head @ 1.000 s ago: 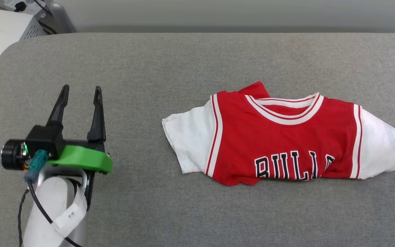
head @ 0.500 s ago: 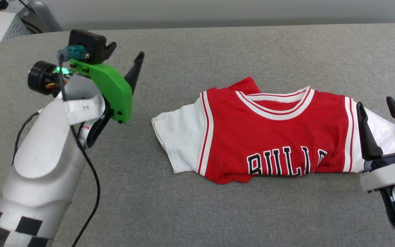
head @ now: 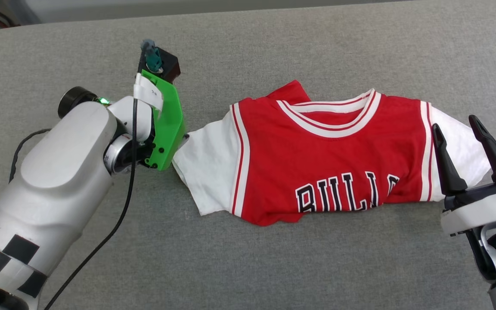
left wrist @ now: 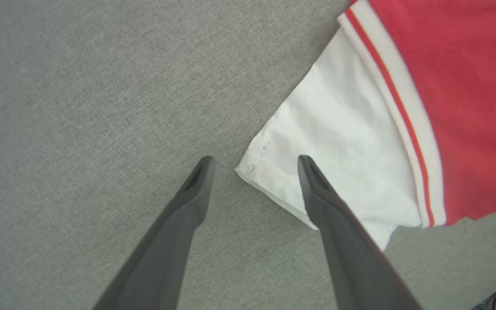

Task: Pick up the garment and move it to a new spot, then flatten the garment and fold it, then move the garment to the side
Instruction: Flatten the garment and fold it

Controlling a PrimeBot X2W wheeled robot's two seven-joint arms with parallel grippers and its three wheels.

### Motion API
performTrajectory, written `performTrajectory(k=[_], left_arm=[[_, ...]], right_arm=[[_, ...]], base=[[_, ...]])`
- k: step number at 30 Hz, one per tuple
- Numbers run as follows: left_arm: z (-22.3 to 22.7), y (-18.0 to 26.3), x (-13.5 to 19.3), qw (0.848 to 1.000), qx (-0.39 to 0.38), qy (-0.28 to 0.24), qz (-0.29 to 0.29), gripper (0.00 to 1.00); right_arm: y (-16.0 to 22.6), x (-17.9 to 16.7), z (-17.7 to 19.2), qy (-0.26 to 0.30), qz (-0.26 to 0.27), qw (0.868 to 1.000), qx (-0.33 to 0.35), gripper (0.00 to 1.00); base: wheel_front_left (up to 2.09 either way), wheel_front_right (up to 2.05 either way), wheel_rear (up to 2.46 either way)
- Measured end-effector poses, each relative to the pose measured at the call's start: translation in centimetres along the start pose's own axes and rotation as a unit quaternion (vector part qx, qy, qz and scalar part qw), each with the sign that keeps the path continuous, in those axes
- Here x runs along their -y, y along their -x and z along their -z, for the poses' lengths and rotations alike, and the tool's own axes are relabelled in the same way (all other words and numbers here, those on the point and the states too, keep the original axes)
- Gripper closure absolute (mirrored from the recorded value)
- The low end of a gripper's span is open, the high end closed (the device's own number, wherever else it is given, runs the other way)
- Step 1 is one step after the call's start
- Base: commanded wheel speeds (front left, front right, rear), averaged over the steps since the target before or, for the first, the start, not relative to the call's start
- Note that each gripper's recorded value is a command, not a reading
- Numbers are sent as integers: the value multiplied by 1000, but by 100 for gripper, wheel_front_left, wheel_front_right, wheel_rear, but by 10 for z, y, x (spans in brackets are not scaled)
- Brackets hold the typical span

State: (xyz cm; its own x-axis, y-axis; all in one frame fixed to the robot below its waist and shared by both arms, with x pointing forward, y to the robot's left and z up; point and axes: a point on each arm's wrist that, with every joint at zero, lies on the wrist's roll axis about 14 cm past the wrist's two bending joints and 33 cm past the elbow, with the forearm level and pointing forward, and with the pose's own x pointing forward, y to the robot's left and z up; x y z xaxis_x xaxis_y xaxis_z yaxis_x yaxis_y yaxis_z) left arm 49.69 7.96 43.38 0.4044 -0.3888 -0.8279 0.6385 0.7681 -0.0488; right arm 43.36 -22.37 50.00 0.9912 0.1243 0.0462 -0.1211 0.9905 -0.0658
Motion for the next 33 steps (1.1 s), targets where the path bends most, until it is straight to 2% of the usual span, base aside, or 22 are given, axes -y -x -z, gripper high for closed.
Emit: performTrajectory(k=[8,12,13,16,21,28,33], left_arm=[[47,-42,7,995,-87,-38,12,0],[50,-50,5,995,-90,-37,18,0],[49,-50,5,995,-86,-42,18,100],[41,-50,7,998,-49,-34,23,100],[23,-37,-1,999,35,15,16,100],[14,9,-39,990,124,54,-36,100],[28,40,-64,982,154,74,-76,100]], right_arm=[[0,8,14,2,12,1000,-19,0],[1,11,19,6,16,999,-28,0],[2,12,20,6,17,999,-28,0],[2,13,17,7,20,999,-25,0],[3,22,4,14,28,999,-10,0],[7,49,-29,44,42,998,25,0],[-6,61,-55,78,22,996,36,0]], base=[[0,0,0],[0,0,0],[0,0,0],[0,0,0],[0,0,0],[0,0,0],[0,0,0]])
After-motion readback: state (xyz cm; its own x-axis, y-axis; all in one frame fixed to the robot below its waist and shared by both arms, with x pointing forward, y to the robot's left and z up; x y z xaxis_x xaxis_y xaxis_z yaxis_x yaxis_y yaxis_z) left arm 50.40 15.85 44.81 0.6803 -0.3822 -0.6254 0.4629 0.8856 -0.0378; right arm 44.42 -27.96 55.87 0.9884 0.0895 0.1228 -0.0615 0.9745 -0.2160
